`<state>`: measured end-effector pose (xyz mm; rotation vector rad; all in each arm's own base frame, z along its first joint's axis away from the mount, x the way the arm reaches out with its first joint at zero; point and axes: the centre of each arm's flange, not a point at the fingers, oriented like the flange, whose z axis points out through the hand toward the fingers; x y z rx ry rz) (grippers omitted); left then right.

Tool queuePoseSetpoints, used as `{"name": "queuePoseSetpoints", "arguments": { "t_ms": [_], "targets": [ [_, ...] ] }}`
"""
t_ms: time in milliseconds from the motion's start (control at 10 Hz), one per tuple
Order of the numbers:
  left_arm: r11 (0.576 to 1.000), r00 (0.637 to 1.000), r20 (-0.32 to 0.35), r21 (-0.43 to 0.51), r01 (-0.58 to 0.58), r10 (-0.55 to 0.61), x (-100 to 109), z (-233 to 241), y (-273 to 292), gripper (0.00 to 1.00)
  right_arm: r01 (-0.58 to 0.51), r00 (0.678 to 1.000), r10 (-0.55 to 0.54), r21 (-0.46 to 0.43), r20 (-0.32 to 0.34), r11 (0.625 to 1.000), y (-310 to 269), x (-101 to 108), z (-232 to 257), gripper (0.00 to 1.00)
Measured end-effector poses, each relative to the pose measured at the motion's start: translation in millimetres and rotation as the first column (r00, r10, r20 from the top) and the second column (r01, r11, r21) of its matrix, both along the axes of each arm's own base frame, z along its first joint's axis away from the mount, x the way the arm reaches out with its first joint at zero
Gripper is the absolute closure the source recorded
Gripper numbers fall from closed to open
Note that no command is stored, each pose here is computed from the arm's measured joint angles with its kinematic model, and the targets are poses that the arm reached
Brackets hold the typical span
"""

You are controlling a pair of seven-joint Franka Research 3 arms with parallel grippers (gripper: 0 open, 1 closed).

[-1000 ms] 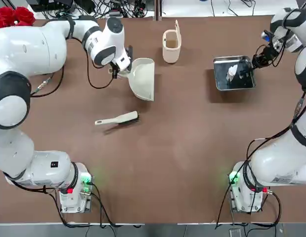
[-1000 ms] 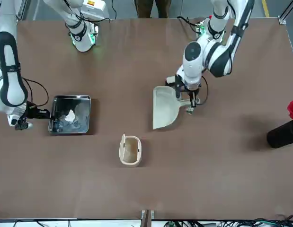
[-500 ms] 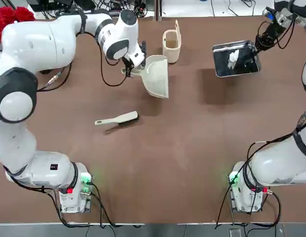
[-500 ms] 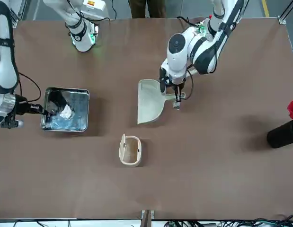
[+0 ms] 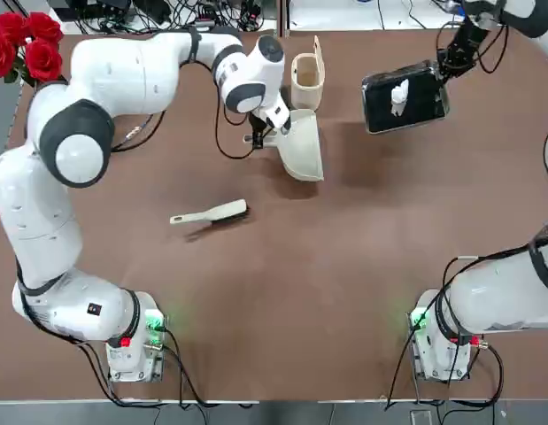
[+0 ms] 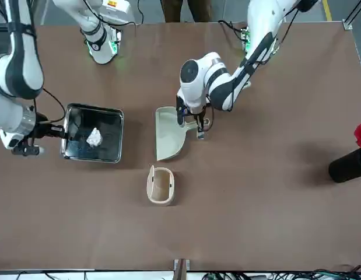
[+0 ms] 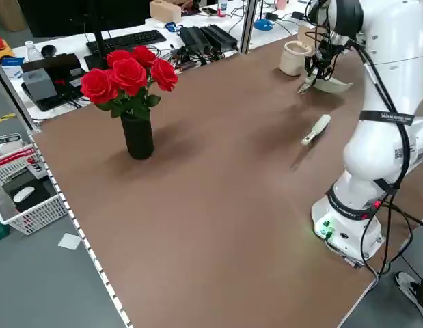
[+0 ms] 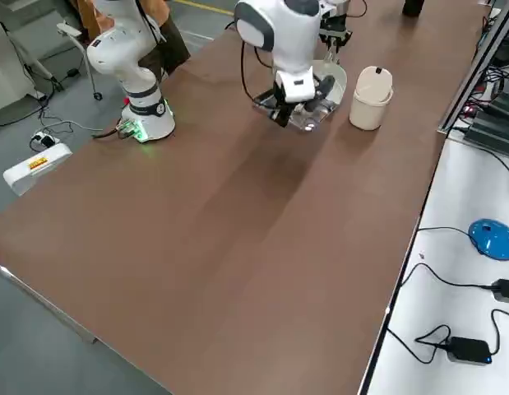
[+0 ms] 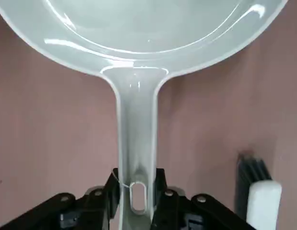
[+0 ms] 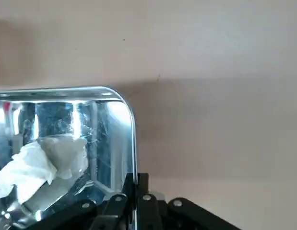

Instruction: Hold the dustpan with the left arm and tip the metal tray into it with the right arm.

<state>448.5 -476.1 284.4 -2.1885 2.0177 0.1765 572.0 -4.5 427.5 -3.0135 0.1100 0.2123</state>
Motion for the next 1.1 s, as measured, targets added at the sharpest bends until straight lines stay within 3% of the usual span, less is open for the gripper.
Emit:
{"name": "queuePoseSetpoints", "arguments": {
  "t_ms": [300, 1100],
  "targets": [
    [1.000, 1.000, 0.006, 0.015, 0.004, -0.004, -6, -12, -15, 0.67, 0.026, 1.000, -0.026, -0.069, -0.003, 0.997, 85, -11, 18, 0.95],
    [0.999, 1.000, 0.016, 0.043, 0.018, -0.019, -23, -32, -28, 0.67, 0.011, 1.000, -0.007, -0.258, 0.015, 0.966, 210, -47, 30, 0.95]
  ]
}}
